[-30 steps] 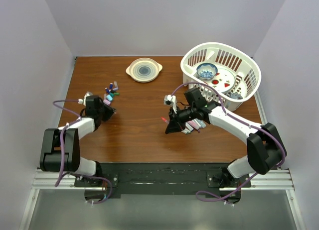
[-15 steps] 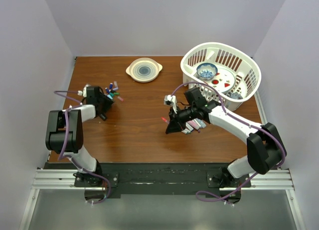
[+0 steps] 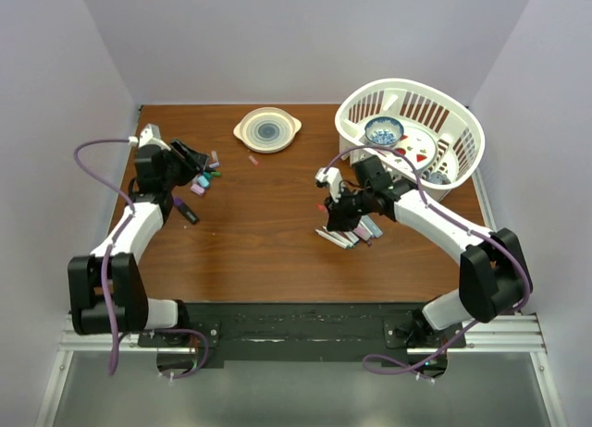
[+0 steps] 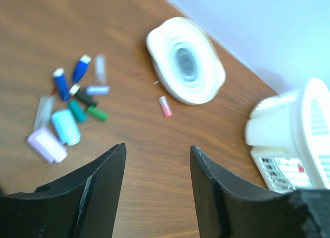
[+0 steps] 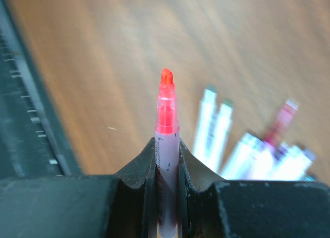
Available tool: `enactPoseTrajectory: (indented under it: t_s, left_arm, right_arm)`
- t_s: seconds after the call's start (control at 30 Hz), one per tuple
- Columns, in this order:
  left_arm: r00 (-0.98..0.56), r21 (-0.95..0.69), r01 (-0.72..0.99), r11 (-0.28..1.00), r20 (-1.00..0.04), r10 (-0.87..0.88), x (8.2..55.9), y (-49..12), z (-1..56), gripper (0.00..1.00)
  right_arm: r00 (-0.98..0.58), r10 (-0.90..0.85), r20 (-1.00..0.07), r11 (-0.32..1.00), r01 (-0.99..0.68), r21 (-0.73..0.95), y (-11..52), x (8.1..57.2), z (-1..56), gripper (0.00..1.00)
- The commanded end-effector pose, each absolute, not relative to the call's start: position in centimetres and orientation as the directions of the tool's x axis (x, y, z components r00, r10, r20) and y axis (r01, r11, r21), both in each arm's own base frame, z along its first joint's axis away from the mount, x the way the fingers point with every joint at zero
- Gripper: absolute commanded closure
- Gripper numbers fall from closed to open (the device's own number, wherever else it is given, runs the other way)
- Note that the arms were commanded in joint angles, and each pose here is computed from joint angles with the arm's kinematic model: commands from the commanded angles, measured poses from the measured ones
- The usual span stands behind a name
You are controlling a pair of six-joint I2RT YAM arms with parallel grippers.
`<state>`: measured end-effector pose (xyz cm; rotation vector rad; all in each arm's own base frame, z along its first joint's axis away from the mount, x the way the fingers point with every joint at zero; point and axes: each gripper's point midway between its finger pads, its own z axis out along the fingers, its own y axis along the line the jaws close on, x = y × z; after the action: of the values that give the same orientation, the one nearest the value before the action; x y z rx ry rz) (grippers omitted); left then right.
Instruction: Open the pen caps
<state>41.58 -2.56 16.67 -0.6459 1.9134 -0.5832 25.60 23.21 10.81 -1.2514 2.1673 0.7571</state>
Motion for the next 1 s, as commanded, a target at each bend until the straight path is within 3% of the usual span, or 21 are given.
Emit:
enactPoseTrajectory:
  t_s: [0.0,0.3,0.43,0.67,0.97]
  left_arm:
    - [-0.408,-0.614,-0.008,0.79,-0.719,-0.563,40.5,-4.3,18.1,0.42]
    - [-0.442,-0.527,0.074,0.846,-0.778,-0.446,37.8,-4.8,19.5,0.4]
    - [-0.459,-0.515,0.039,0.856,-0.77,-0.443,36.6,-4.4,18.4,0.4]
    - [-0.501,-0.382,-0.192,0.904,-0.754,-0.425,34.6,-0.6,16.8,0.39]
    - [-0.458,-0.341,-0.202,0.918,-0.796,-0.396,34.0,0.3,17.6,0.38]
  right_arm:
    - [-0.436,-0.605,-0.666,0.484,-0.866,0.127,20.9,28.1,11.3,1.0]
    - [-0.452,-0.624,-0.637,0.479,-0.866,0.146,20.6,28.0,10.3,1.0]
    - [-0.459,-0.655,-0.601,0.464,-0.871,0.16,20.3,27.7,9.2,1.0]
    - [-0.507,-0.722,-0.471,0.539,-0.839,0.078,17.6,28.8,6.4,1.0]
    - [-0.546,-0.729,-0.413,0.565,-0.82,0.088,17.1,29.0,4.6,0.91]
